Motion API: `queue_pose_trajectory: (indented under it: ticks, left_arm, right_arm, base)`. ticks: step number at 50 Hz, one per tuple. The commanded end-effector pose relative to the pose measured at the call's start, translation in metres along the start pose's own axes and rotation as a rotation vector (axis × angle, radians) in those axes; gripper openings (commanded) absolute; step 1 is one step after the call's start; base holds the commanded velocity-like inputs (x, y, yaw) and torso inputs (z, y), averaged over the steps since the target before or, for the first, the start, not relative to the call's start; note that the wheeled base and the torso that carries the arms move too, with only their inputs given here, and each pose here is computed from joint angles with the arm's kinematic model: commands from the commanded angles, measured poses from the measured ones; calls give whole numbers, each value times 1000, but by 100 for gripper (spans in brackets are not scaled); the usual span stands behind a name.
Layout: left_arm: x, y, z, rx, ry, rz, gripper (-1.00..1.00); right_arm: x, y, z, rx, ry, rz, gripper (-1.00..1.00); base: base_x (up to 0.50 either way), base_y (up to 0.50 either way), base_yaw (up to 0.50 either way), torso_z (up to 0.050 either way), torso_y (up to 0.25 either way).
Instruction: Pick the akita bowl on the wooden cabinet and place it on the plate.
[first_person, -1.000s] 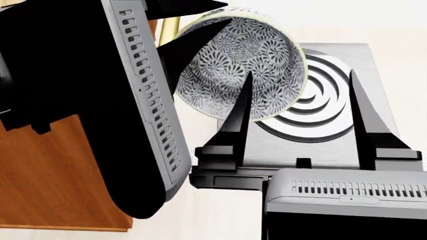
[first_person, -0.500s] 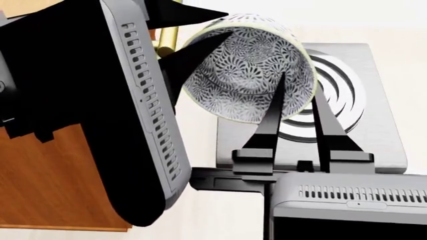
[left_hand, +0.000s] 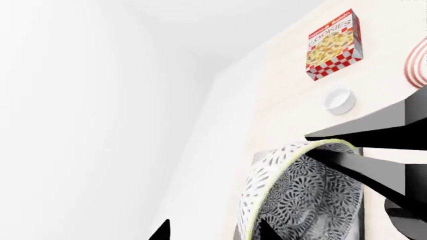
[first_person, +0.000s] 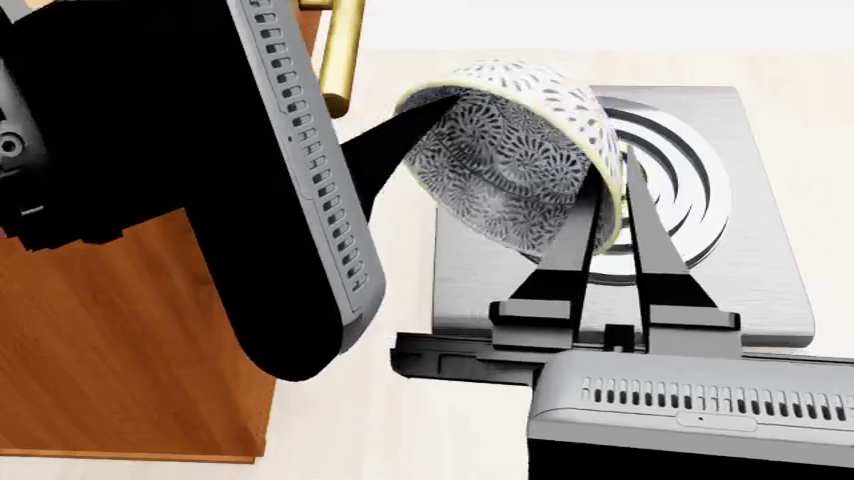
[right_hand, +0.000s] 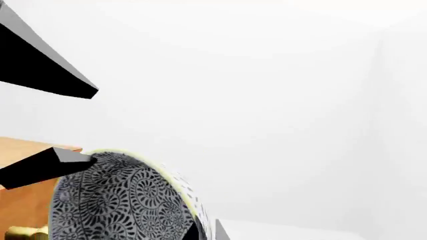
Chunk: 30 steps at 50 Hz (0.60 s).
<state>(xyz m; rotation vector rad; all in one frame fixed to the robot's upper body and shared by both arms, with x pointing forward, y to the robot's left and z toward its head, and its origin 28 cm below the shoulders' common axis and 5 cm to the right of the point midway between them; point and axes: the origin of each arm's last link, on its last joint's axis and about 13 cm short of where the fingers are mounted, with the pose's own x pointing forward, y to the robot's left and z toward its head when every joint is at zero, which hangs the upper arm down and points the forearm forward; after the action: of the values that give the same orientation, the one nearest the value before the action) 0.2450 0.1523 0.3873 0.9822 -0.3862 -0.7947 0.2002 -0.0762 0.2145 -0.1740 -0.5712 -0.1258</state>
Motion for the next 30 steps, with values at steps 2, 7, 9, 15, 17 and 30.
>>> queue_pose_trajectory:
  ticks: [2,7,9,15,17,30]
  left_arm:
    - [2,4,-3,-37,30,-18,100]
    - [2,2,-5,-24,31,-13,100]
    - [2,2,-6,-23,31,-14,100]
    - [2,3,-7,-35,32,4,100]
    - [1,2,-7,-32,33,6,100]
    - [1,3,-7,-34,32,16,100]
  right_arm:
    - [0,-3,1,-62,-10,-68,-100]
    - [3,-6,0,-76,29,-121,-100]
    - [4,-7,-1,-76,45,-141,-100]
    - [6,-12,-3,-68,69,-215,-100]
    - [6,-12,-2,-61,73,-222,-100]
    - [9,-20,0,-31,137,-326,-100]
  base:
    - [0,0,0,5,0]
    - [0,0,0,0,2]
    - [0,0,0,0,0]
    - [0,0,0,0,0]
    - [0,0,0,0,0]
    - [0,0,0,0,0]
